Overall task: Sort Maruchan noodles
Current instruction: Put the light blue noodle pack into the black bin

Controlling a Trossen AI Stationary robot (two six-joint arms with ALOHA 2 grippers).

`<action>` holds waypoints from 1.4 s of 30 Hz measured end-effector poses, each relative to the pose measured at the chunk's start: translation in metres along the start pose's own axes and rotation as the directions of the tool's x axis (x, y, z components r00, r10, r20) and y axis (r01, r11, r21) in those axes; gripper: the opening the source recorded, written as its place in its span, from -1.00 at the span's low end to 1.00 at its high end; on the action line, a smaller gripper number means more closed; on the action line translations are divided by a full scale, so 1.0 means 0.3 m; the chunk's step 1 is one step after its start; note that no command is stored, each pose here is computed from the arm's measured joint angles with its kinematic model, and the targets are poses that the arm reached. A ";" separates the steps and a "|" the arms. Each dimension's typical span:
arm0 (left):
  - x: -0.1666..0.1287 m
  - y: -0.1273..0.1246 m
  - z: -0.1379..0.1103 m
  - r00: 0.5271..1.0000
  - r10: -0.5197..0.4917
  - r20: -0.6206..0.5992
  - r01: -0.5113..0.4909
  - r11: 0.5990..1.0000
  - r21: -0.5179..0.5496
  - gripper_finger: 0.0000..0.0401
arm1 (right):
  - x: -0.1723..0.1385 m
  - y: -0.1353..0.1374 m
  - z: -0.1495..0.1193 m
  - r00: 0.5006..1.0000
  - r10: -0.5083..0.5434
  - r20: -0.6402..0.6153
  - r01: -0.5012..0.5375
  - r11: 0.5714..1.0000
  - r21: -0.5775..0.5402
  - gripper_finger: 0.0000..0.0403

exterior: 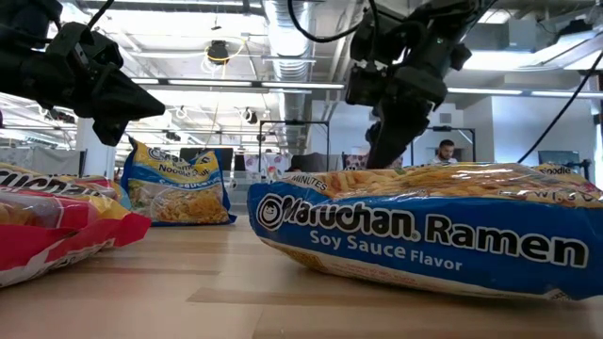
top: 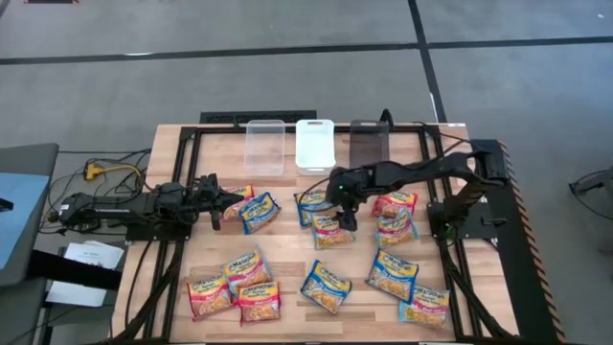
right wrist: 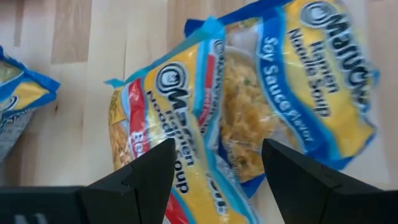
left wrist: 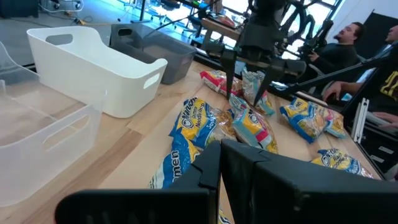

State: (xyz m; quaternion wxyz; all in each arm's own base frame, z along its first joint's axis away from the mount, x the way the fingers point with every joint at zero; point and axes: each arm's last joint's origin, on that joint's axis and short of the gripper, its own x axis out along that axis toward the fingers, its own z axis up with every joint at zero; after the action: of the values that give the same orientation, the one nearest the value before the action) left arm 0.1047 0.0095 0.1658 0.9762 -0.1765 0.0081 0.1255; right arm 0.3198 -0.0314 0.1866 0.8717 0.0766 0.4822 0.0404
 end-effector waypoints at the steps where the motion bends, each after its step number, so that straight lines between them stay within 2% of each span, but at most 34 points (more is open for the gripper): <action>1: 0.000 0.000 0.000 1.000 0.000 0.000 0.000 1.000 0.000 -1.00 | 0.003 0.005 -0.002 1.000 0.003 -0.008 -0.003 1.000 -0.003 0.32; 9: 0.000 0.000 0.000 1.000 0.000 0.000 0.000 1.000 0.000 -1.00 | 0.007 0.026 -0.004 0.998 -0.061 -0.012 0.060 0.998 -0.029 0.32; 19: 0.000 0.000 0.000 1.000 0.000 -0.001 0.000 1.000 0.000 -1.00 | 0.011 0.048 -0.005 0.999 -0.051 -0.016 0.050 0.998 -0.047 0.32; 23: 0.000 0.000 0.000 1.000 0.000 -0.001 0.000 1.000 0.000 -1.00 | 0.044 0.045 -0.016 0.996 -0.079 -0.049 0.077 0.996 -0.045 0.32; 33: 0.000 0.003 -0.006 1.000 0.009 -0.019 -0.008 1.000 0.005 -1.00 | 0.105 0.039 -0.029 0.993 -0.077 -0.089 0.076 0.997 -0.012 0.30; 37: 0.000 0.003 -0.007 1.000 0.009 -0.020 -0.009 1.000 0.005 -1.00 | 0.105 0.040 -0.032 0.993 -0.075 -0.095 0.077 0.997 0.014 0.13; 42: 0.000 0.003 -0.007 1.000 0.009 -0.021 -0.009 1.000 0.005 -1.00 | 0.105 0.041 -0.036 0.992 -0.070 -0.108 0.073 0.997 0.027 -0.28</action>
State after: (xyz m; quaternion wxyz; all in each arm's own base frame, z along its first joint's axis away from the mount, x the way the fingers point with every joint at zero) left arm 0.1046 0.0095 0.1635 0.9760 -0.1752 0.0194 0.1282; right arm 0.3274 -0.0136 0.1568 0.8442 0.0704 0.5314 0.0058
